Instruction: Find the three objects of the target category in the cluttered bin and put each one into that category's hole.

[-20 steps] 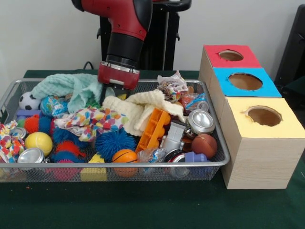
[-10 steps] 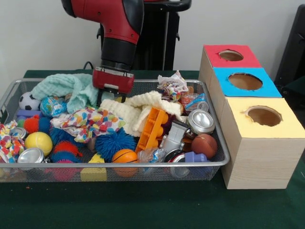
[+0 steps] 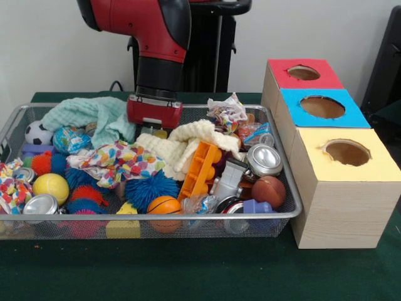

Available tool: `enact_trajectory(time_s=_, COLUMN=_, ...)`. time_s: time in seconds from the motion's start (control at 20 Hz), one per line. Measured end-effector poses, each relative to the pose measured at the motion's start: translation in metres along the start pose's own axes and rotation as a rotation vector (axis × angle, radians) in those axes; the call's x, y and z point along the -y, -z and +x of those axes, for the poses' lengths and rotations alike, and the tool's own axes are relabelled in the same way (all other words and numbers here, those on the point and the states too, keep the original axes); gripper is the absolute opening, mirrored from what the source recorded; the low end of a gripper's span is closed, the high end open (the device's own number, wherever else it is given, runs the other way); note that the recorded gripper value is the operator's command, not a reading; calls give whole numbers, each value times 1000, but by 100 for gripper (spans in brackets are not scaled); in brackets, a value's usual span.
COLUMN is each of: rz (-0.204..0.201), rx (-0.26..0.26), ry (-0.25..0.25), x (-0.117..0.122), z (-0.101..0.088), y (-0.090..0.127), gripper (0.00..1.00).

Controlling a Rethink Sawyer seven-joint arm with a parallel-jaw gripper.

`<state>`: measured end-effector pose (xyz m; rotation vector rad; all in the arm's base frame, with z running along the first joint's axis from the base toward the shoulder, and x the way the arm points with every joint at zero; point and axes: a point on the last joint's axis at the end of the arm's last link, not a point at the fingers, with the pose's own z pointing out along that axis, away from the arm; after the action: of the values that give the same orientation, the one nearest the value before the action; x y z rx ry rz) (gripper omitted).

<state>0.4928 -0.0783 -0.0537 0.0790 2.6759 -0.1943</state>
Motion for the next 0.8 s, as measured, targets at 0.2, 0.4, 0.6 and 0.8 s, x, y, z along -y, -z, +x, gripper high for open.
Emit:
enact_trajectory(time_s=0.2, rz=2, rx=-31, ry=-2, x=0, z=-3, y=2, gripper=100)
enact_trajectory(time_s=0.4, rz=6, rx=-43, ry=-7, x=-1, z=-7, y=3, gripper=100)
enact_trajectory(time_s=0.6, rz=7, rx=-42, ry=-5, x=-1, z=-9, y=3, gripper=100)
enact_trajectory(time_s=0.8, rz=8, rx=-41, ry=-5, x=-1, z=-10, y=2, gripper=0)
